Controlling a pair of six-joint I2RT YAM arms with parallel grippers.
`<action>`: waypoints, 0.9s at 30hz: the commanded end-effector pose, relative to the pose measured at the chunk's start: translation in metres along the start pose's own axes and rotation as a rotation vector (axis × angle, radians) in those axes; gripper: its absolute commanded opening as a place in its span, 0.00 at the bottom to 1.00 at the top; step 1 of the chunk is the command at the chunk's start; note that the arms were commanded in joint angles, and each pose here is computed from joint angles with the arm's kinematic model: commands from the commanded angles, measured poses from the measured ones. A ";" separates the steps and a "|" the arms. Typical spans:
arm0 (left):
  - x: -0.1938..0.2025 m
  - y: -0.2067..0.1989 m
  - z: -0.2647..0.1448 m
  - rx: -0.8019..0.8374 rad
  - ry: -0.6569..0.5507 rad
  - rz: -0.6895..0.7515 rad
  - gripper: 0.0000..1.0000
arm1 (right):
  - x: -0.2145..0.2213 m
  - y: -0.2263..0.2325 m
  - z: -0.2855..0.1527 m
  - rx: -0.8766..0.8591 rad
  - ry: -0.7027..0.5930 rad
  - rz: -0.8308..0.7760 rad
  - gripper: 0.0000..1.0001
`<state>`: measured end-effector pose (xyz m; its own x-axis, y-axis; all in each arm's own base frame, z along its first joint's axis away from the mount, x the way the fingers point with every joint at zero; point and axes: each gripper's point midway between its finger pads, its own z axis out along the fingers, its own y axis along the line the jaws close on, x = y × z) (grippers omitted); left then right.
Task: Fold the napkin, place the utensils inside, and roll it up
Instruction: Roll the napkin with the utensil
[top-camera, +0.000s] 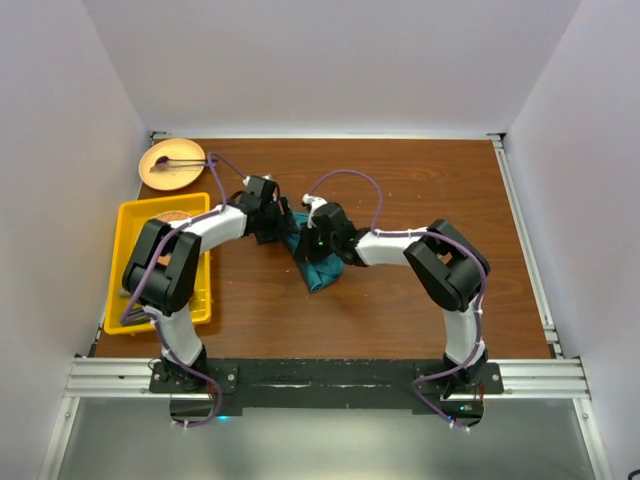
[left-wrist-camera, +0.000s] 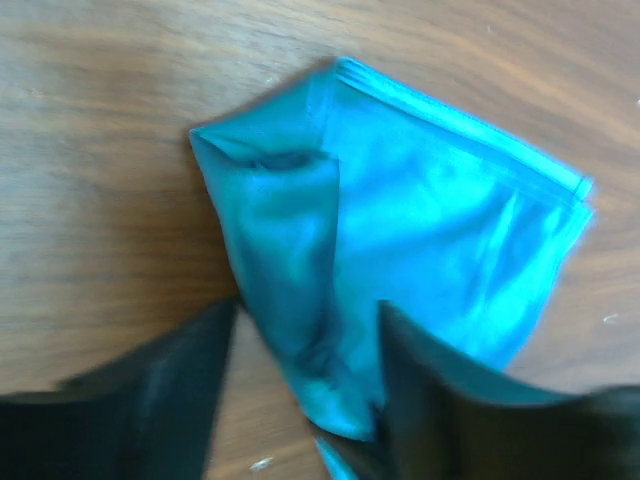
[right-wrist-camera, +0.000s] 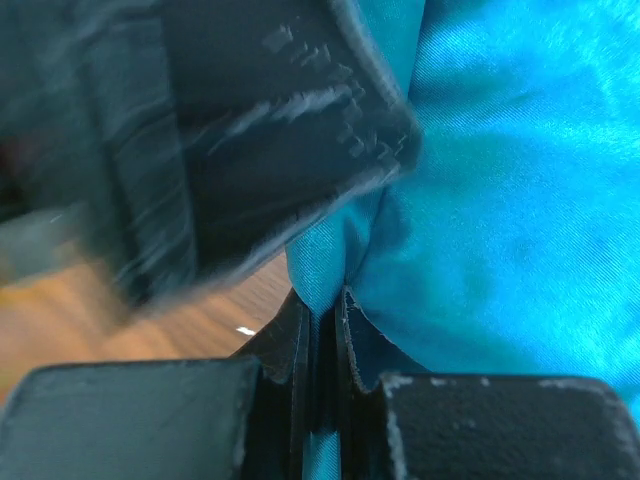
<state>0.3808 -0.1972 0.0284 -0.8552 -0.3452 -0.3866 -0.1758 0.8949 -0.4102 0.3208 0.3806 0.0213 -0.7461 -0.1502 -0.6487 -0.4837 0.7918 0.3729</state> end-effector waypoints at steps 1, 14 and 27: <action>-0.003 0.004 -0.027 0.000 -0.053 0.091 0.77 | 0.065 0.012 0.001 -0.282 0.223 0.239 0.00; 0.033 0.031 0.004 -0.104 0.095 -0.012 0.84 | 0.028 0.023 -0.019 -0.761 0.122 0.697 0.00; 0.031 0.057 0.021 -0.227 0.052 0.023 0.00 | 0.033 0.008 -0.012 -0.590 0.121 0.544 0.01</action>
<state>0.3847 -0.1843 0.0193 -0.8379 -0.3460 -0.4221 -0.2117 0.9189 -0.3328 0.2974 0.3828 0.0394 -0.9773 0.1516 -0.1480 -0.1236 0.1596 0.9794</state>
